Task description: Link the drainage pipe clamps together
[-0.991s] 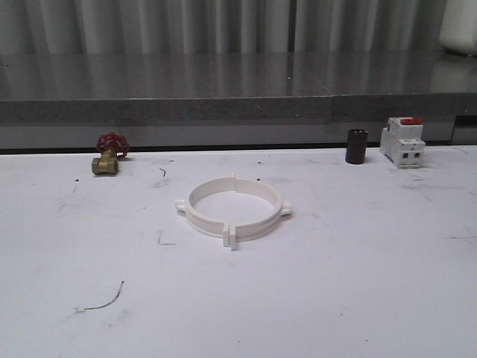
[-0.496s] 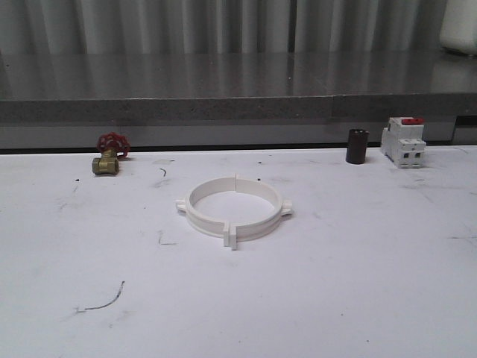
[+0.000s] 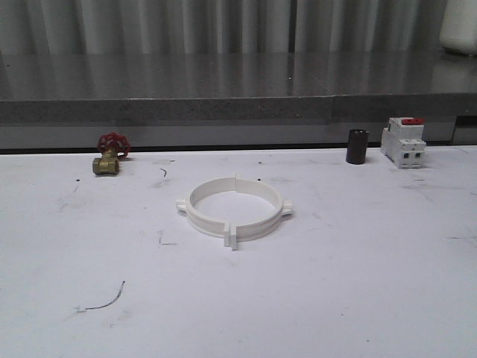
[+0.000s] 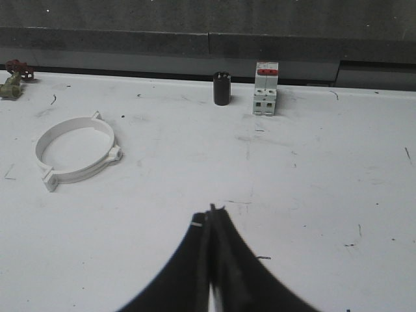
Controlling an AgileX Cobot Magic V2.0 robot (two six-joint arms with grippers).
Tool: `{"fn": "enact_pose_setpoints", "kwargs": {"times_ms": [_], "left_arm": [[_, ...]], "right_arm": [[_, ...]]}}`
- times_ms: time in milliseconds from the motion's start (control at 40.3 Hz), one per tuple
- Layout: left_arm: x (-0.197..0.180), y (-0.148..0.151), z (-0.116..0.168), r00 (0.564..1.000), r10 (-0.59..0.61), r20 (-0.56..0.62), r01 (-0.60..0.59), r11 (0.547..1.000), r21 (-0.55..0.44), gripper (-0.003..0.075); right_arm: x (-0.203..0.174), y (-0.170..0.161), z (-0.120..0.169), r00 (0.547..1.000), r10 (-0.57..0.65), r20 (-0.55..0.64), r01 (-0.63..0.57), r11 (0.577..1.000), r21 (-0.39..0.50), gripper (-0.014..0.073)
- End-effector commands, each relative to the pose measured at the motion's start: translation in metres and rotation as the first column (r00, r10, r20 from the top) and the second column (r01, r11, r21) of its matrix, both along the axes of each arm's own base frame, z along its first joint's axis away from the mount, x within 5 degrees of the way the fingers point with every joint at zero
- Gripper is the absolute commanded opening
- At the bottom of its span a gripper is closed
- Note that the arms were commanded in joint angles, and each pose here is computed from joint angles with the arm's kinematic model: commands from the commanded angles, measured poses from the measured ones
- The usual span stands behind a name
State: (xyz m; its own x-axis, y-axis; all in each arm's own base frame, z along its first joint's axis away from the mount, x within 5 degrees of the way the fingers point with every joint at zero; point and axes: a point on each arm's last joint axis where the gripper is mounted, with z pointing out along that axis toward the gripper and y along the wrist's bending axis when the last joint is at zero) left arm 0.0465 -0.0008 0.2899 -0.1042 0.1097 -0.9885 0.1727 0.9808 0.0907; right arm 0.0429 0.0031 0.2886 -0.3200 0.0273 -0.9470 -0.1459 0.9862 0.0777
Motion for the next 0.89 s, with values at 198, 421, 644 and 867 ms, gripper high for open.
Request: {"fn": "enact_pose_setpoints", "kwargs": {"times_ms": [198, 421, 644, 867], "left_arm": [[-0.005, -0.011, -0.015, 0.978, -0.120, 0.171, 0.114, 0.993, 0.044, -0.0020], [0.001, -0.007, -0.053, 0.977, 0.012, 0.215, -0.008, 1.000, -0.021, -0.0020], [0.007, -0.005, -0.076, 0.976, 0.053, 0.211, -0.049, 0.999, -0.024, -0.0020], [0.008, -0.006, -0.082, 0.983, 0.050, 0.178, -0.048, 0.999, -0.018, -0.0020]], "right_arm": [[0.002, 0.000, 0.014, 0.995, 0.002, 0.100, -0.001, 1.000, -0.009, -0.0070], [0.001, 0.000, 0.014, 0.995, 0.002, 0.101, -0.001, 1.000, -0.008, -0.0070], [0.001, 0.000, 0.014, 0.995, 0.002, 0.101, -0.001, 1.000, -0.008, -0.0070], [0.001, 0.000, 0.014, 0.995, 0.002, 0.101, -0.001, 1.000, -0.008, -0.0070]]}}
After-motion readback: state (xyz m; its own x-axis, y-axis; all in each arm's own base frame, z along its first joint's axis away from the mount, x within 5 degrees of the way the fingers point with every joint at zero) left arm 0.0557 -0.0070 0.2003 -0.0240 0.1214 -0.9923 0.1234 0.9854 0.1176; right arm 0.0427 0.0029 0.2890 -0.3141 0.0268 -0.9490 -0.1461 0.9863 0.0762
